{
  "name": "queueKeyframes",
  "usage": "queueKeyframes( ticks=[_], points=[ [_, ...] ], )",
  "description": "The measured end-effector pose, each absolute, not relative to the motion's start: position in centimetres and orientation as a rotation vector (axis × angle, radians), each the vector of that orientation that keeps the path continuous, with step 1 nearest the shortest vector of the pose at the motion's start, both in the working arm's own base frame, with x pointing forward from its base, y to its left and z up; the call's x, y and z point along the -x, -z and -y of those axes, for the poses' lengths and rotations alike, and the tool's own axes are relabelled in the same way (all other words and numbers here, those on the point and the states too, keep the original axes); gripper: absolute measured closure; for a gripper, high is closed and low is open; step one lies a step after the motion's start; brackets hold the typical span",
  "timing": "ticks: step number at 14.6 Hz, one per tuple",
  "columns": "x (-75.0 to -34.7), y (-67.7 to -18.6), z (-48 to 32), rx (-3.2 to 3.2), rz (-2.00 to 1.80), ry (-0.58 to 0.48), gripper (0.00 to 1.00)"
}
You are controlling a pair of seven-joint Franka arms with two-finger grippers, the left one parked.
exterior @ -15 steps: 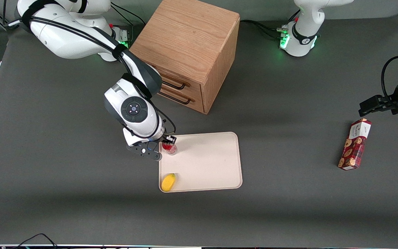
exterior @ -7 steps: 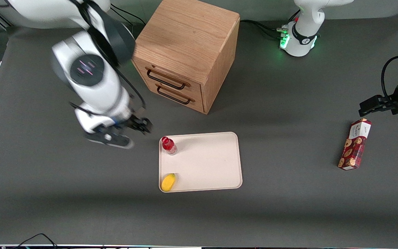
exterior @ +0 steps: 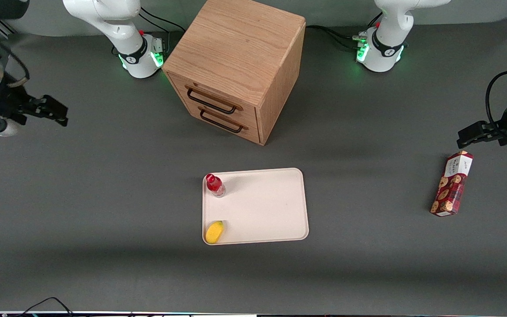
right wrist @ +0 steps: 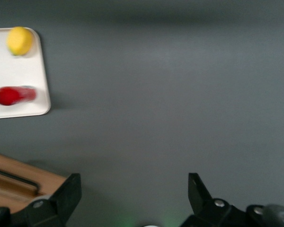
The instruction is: Place coke bottle on tray
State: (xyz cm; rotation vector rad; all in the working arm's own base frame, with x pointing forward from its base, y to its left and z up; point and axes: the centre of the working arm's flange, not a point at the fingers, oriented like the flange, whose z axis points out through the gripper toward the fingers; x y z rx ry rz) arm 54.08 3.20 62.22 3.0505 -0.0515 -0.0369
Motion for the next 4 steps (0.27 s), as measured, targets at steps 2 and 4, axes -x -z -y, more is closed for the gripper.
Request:
queueKeyframes(
  ticks=[2, 4],
  points=[
    [-53.4, -58.8, -1.3, -3.088, 0.065, 0.056, 0.0],
    [-53.4, -57.6, -1.7, -3.119, 0.065, 0.064, 0.0]
  ],
)
